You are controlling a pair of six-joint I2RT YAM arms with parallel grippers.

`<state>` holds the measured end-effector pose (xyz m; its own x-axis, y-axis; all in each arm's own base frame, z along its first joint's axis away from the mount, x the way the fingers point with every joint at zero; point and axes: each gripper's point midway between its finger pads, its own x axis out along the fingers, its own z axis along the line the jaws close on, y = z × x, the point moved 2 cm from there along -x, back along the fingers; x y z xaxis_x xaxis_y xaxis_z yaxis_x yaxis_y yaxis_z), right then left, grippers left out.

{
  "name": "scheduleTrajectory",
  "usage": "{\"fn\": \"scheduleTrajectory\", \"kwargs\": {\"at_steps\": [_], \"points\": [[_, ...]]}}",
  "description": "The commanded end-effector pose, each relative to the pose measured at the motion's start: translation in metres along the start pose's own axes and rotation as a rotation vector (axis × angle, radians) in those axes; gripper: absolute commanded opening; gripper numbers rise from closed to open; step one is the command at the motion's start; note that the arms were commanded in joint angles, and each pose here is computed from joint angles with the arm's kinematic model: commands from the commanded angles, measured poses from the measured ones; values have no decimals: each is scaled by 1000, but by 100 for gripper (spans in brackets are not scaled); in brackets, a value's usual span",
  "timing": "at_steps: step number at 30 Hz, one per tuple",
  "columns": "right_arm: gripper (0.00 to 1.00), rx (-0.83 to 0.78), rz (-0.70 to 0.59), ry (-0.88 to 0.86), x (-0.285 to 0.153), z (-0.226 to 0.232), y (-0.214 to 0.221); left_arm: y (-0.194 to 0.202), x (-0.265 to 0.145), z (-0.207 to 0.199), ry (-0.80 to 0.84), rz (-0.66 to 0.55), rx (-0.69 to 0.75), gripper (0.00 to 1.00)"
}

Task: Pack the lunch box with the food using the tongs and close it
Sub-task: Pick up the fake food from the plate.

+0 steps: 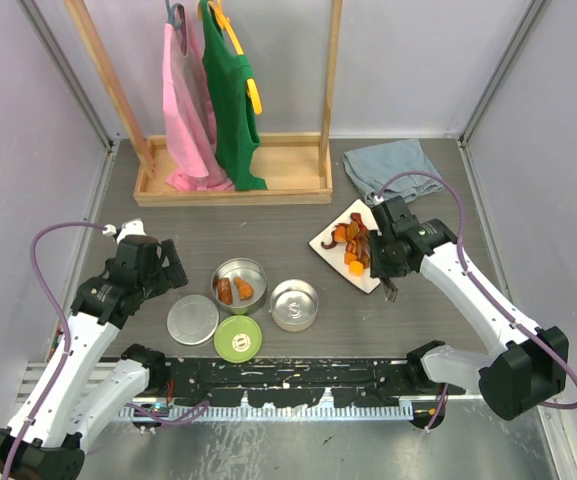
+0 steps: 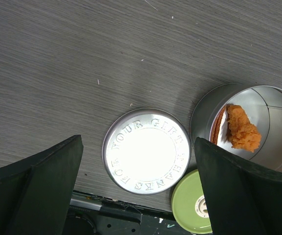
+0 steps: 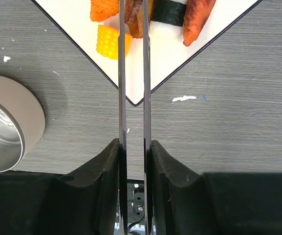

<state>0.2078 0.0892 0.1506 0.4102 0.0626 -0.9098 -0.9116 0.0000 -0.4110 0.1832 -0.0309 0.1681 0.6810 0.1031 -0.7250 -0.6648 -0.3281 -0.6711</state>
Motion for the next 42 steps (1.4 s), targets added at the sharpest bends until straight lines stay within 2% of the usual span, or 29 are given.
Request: {"fn": "scheduleTrajectory", "kwargs": {"at_steps": [1, 7, 14, 23, 29, 35, 42], "points": [[25, 0, -62, -41, -11, 4, -10, -12, -2, -5, 19, -43, -29, 98], [35, -12, -45, -53, -13, 6, -8, -12, -2, -5, 20, -43, -28, 98], [38, -24, -12, -17, -8, 2, -6, -12, -2, -5, 20, -43, -28, 98], [24, 6, -99, 3, -29, -3, -21, -11, -2, -5, 18, -42, -28, 98], [22, 30, -159, -22, -46, -2, -25, -11, -2, -5, 18, -39, -27, 98], [22, 41, -177, -140, -57, 14, -24, -11, -2, -6, 19, -38, -28, 98], [23, 71, -198, -460, -82, 61, -28, -11, -1, -6, 19, -37, -27, 98]]}}
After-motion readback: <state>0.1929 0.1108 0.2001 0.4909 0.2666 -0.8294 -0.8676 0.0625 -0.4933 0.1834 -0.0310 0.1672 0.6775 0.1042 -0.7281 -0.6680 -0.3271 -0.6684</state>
